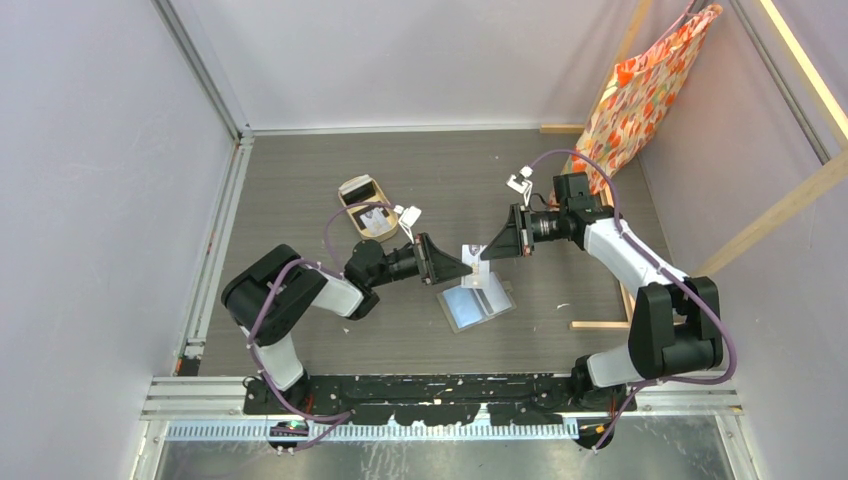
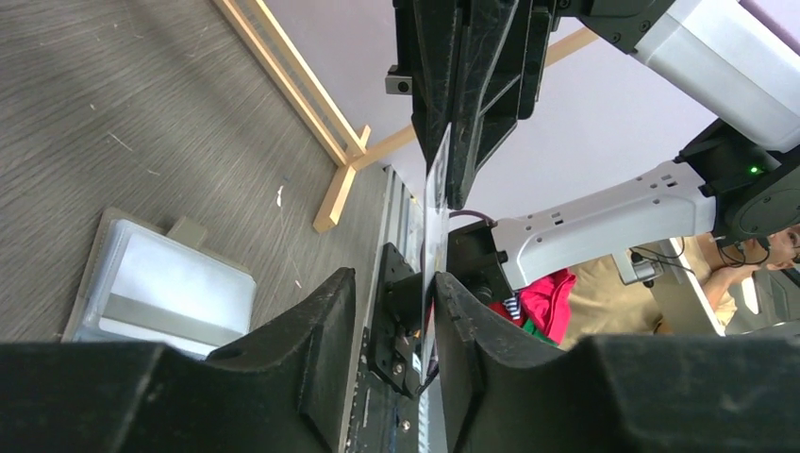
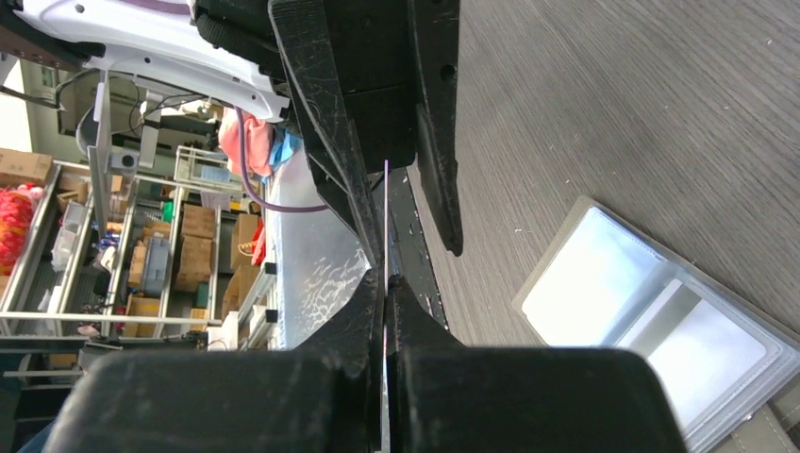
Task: Put the credit cards into the card holder
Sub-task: Insert the credit card into the card holder.
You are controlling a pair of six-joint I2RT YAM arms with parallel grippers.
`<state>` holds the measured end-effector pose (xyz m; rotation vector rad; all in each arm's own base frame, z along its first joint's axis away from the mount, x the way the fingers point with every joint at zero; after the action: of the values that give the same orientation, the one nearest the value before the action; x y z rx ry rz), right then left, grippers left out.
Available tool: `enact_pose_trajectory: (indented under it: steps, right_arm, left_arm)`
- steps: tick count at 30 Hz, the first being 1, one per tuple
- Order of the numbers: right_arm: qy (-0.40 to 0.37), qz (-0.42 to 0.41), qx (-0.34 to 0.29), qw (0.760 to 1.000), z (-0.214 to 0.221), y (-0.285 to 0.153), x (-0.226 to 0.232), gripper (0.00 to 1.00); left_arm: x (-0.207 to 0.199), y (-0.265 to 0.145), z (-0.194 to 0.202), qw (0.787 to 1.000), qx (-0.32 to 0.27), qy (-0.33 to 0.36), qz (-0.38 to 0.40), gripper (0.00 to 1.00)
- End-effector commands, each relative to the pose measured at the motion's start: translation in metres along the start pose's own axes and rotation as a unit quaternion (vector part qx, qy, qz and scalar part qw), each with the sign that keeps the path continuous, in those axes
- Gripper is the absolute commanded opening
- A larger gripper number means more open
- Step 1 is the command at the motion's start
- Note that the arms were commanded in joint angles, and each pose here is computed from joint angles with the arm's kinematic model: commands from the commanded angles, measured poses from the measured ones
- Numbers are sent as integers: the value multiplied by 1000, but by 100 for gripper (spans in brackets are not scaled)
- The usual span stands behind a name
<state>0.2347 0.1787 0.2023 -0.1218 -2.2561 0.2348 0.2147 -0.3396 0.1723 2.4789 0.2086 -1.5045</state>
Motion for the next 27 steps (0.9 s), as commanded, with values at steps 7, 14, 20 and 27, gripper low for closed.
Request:
enact_pose_trajectory:
  steps: [7, 14, 20, 27]
  right_arm:
    - [-42, 22, 14, 999, -4, -1, -2, 18]
    - [-138, 207, 136, 959, 12, -36, -32, 70]
    - [-126, 316, 190, 921, 27, -58, -69, 48]
    - [-67, 327, 293, 896, 55, -50, -96, 15]
  left_arm:
    - [-18, -3, -15, 998, -55, -3, 19, 0]
    - [20, -31, 5, 988, -86, -90, -94, 0]
    - [45, -36, 37, 965, -86, -127, -214, 0]
    - [54, -30, 46, 929, -101, -146, -323, 0]
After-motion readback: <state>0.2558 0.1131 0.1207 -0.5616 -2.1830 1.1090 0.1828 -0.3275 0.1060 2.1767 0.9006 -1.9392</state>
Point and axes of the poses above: each gripper's point midway between its finger pads, its own y axis out along the fingers, its own x axis along the line the jaws close on, z = x × y, the point moved 3 cm from there along -y, back along the fingers, and after that the axes turned 7 degrees about -y, right-handed, at the moved point
